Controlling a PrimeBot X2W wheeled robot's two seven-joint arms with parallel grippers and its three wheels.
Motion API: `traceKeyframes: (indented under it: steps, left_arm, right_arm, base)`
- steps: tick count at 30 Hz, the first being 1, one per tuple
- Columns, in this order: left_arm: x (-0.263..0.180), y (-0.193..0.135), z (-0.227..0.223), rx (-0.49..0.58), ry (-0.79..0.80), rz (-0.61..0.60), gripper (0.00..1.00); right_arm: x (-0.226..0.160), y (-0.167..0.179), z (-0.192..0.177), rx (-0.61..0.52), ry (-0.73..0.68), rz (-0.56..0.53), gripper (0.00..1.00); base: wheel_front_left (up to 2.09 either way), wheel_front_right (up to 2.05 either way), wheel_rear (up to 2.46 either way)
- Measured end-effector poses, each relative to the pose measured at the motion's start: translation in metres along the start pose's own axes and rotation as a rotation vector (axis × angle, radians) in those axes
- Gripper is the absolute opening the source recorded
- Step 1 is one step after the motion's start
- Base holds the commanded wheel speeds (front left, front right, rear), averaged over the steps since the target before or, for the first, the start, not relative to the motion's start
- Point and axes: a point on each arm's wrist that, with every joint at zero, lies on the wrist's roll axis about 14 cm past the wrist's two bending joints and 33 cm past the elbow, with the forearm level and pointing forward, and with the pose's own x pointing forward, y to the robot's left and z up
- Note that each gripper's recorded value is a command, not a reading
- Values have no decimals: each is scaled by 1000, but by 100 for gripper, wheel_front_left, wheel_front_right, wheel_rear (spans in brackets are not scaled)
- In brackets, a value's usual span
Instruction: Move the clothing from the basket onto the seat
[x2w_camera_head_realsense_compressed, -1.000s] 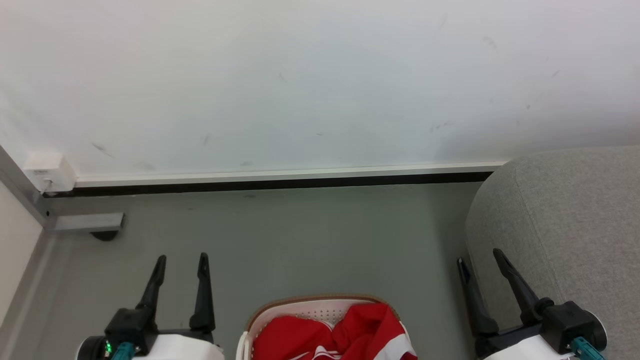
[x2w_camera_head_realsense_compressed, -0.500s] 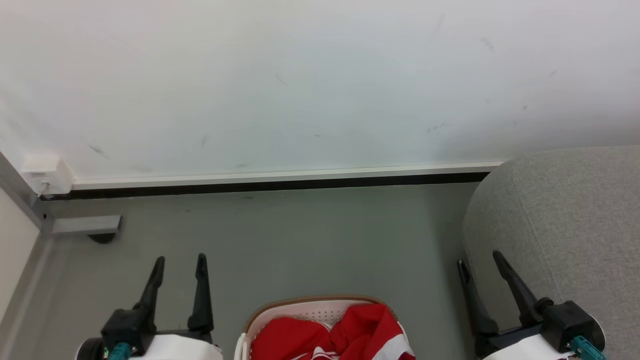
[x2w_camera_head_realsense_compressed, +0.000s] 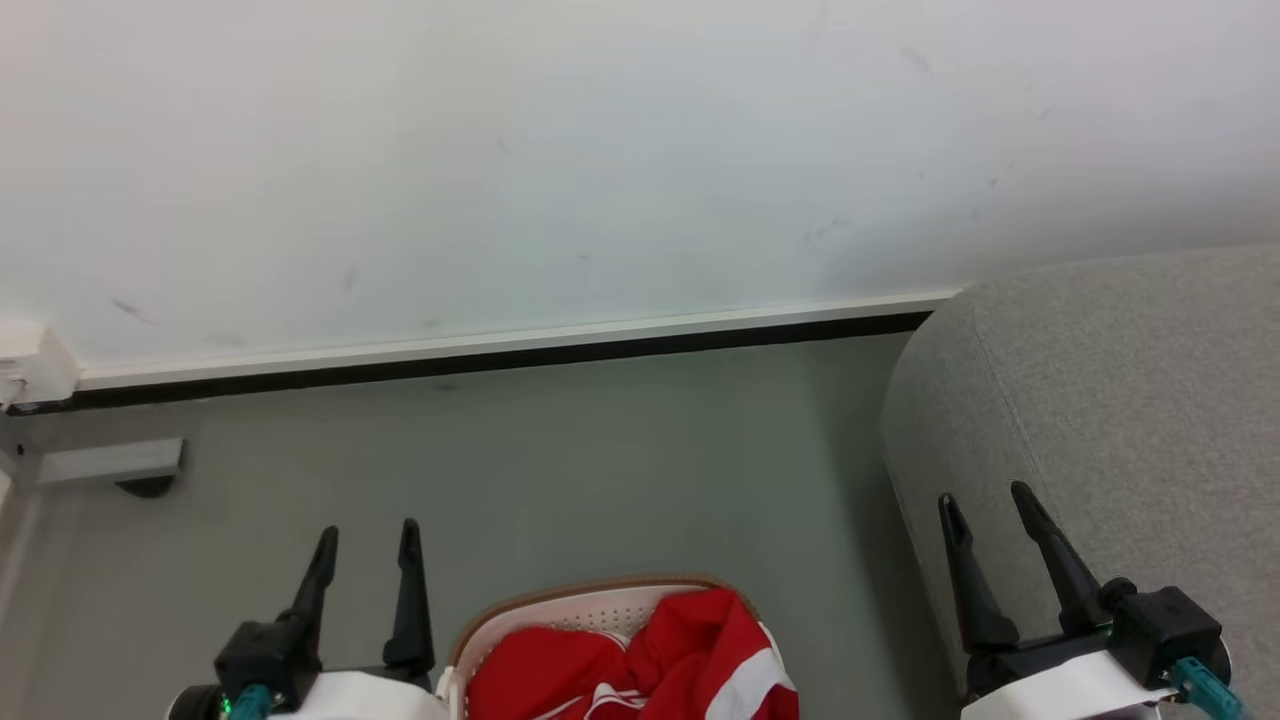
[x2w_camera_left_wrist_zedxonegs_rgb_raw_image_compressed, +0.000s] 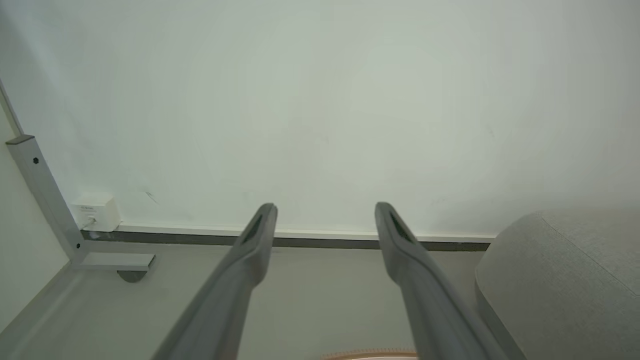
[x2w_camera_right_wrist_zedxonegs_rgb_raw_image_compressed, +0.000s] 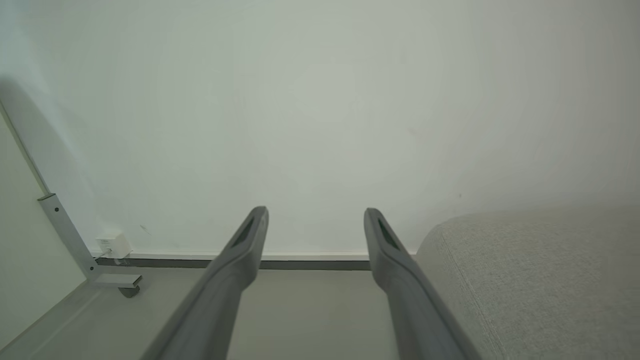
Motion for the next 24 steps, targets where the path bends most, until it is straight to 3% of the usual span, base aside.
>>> traceKeyframes:
  steps: [11, 16, 24]
  left_arm:
    - [35, -36, -68, 3, 180, -137, 100]
    - [46, -56, -120, -10, 321, -230, 100]
    - [46, -69, -218, 73, 608, -380, 100]
  right_arm:
    - [14, -40, 9, 14, -38, -114, 100]
    - [27, -57, 13, 19, -63, -154, 100]
    - [56, -81, 5, -5, -67, -191, 100]
  base:
    - [0, 0, 0]
    - [0, 0, 0]
    - [0, 0, 0]
